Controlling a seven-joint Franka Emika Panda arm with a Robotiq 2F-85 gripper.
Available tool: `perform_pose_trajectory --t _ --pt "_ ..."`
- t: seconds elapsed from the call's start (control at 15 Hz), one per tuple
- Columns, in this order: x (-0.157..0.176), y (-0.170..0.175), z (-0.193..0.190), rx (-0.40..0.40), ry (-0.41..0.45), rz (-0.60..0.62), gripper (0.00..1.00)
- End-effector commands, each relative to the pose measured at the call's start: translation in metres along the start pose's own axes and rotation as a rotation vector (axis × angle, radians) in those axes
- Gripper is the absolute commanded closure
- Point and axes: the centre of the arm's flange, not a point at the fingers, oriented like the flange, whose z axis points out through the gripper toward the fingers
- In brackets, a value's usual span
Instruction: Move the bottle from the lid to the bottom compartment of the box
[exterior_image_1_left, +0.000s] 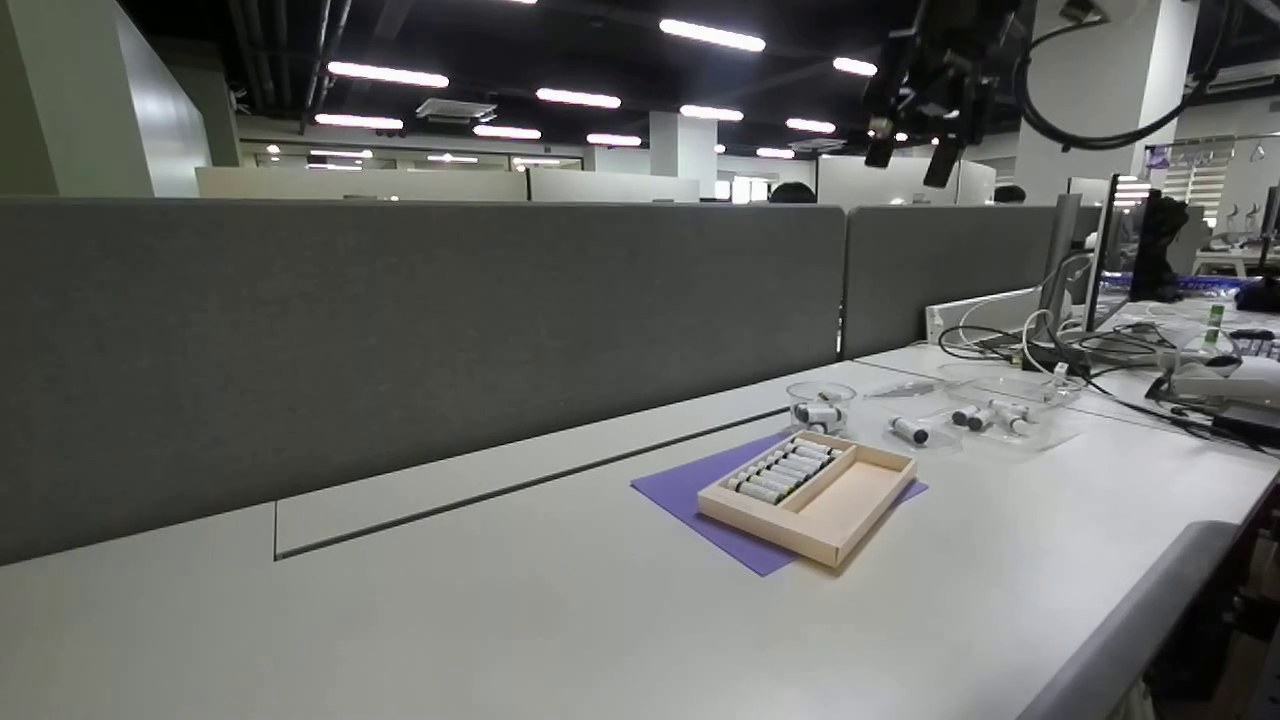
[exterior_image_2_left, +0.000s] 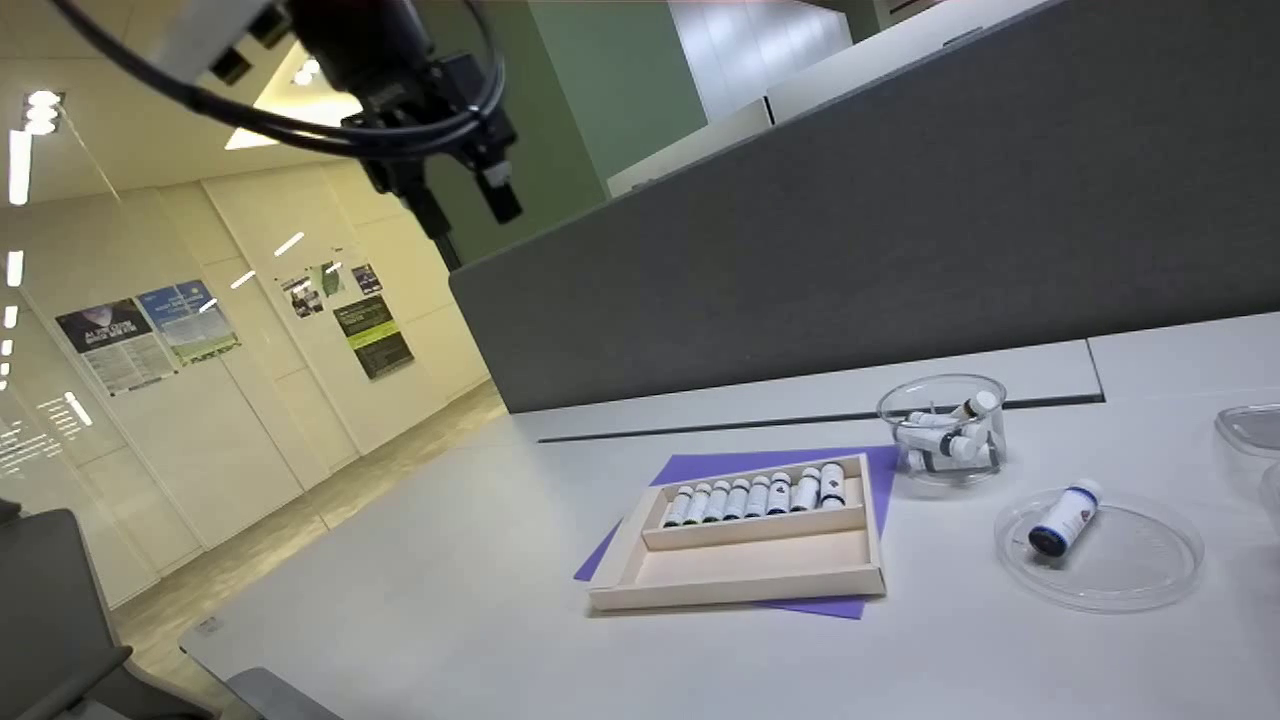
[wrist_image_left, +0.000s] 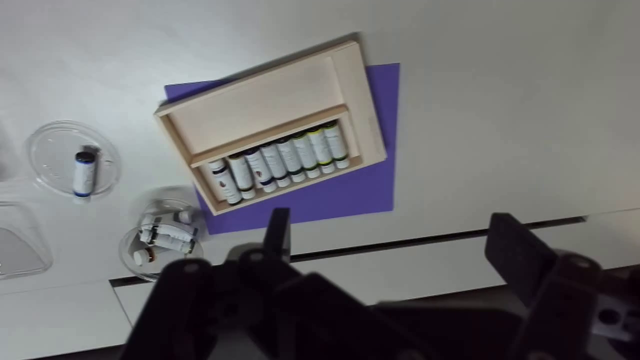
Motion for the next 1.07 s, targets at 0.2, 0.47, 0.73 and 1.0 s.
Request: perform_pose_trajectory --t 0.2,0.47,0.73,1.0 --pt "0.116 0.112 0.049 -0.232 -0.024 0.111 0.00" --pt "0.103 0.134 0.061 -0.241 -0.026 0.128 0.00" --pt "0.113 0.136 0.065 -0.247 -0.026 0.138 0.00" --pt "0.114 0.135 0.064 -0.247 -0.024 0.140 0.00"
